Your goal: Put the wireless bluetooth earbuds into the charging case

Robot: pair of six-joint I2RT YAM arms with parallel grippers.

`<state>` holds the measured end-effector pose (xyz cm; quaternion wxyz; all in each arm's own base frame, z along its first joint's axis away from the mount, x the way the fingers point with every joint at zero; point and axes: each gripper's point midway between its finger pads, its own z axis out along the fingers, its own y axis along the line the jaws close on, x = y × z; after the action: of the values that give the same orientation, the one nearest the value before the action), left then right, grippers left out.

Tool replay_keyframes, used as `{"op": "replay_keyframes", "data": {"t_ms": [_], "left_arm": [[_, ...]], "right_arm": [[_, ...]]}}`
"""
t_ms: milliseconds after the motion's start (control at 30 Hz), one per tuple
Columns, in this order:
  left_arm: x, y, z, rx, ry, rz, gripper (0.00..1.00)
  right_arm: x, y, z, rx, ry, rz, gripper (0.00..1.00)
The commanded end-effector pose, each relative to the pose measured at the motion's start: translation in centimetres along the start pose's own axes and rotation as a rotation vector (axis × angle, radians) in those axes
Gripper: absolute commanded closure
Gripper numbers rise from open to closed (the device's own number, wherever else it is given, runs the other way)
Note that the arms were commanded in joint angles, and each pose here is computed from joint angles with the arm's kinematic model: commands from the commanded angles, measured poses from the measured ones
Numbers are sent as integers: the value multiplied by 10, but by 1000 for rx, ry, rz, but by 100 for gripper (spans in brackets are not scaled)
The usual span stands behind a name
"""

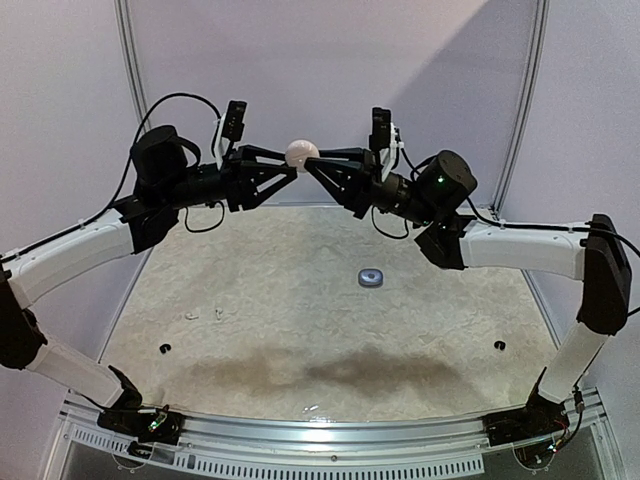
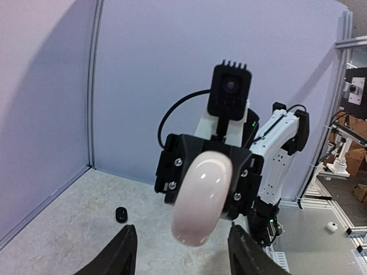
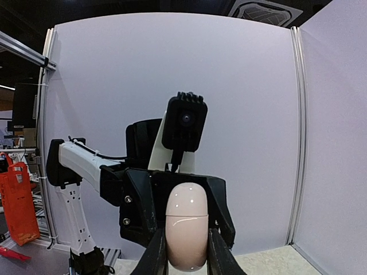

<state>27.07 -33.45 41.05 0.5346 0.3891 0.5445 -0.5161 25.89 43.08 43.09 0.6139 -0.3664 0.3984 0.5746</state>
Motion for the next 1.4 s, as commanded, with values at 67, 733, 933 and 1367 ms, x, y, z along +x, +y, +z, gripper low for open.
{"op": "replay_keyframes", "data": {"t_ms": [67,733,933,1367], "left_arm": [[-25,-25,7,109,-72,22,67],[33,-22,-13,43,282,229,100],[46,-25,-19,60,366,306,100],[45,-29,-16,77,371,313,100]], "right_arm": [[-5,8,7,-43,-30,13,100],[35,9,-15,21,427,-90,35],[39,15,-19,-16,509,-97,46],[57,17,-13,-78,546,-34,49]]}}
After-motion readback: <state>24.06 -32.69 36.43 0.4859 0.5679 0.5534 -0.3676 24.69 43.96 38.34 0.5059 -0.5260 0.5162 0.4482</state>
